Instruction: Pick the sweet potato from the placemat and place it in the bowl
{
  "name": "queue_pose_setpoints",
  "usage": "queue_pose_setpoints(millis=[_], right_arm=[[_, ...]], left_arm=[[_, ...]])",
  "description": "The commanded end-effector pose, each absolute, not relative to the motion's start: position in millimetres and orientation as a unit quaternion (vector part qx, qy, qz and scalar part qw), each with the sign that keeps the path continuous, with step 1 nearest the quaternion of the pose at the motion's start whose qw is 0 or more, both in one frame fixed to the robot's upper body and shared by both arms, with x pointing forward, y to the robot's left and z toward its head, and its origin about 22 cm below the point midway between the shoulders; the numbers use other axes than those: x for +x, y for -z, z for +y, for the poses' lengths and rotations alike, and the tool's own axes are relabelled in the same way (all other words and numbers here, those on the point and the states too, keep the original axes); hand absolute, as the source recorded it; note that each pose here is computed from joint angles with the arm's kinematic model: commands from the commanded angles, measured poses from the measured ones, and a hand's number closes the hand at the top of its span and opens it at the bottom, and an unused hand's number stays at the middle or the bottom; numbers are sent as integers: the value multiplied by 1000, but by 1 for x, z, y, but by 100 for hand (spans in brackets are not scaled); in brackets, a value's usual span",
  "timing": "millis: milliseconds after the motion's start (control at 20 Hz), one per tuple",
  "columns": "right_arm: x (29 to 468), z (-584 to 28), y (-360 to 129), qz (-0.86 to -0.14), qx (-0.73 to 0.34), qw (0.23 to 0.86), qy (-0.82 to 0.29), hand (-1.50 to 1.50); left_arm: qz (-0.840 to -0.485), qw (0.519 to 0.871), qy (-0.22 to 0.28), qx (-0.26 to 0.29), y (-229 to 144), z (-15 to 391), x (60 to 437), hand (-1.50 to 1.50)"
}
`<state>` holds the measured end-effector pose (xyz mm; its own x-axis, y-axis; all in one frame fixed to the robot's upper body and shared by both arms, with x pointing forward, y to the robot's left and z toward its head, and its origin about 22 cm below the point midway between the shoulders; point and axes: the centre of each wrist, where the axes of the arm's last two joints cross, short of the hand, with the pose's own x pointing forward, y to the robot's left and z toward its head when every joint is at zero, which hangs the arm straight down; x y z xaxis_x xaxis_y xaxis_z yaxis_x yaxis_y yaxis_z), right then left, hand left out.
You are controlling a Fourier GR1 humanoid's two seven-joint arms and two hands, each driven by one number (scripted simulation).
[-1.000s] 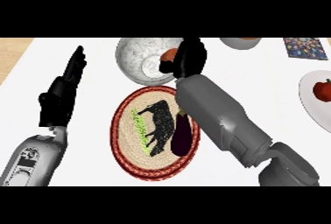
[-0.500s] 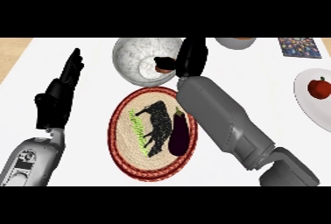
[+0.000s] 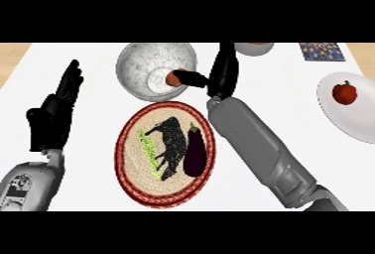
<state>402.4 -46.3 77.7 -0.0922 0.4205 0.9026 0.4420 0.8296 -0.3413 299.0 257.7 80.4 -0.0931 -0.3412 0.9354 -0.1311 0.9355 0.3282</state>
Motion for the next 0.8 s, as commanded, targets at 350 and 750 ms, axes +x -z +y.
queue_pose_setpoints(millis=[350,750], right_arm=[[345,-65,-43,-776,-183,603,-31,-150],[307,-66,-19,-786,-177,592,-29,-150]], left_arm=[[-724,662,70,179,-74,267,276,0],[-729,658,73,174,-82,262,288,0]])
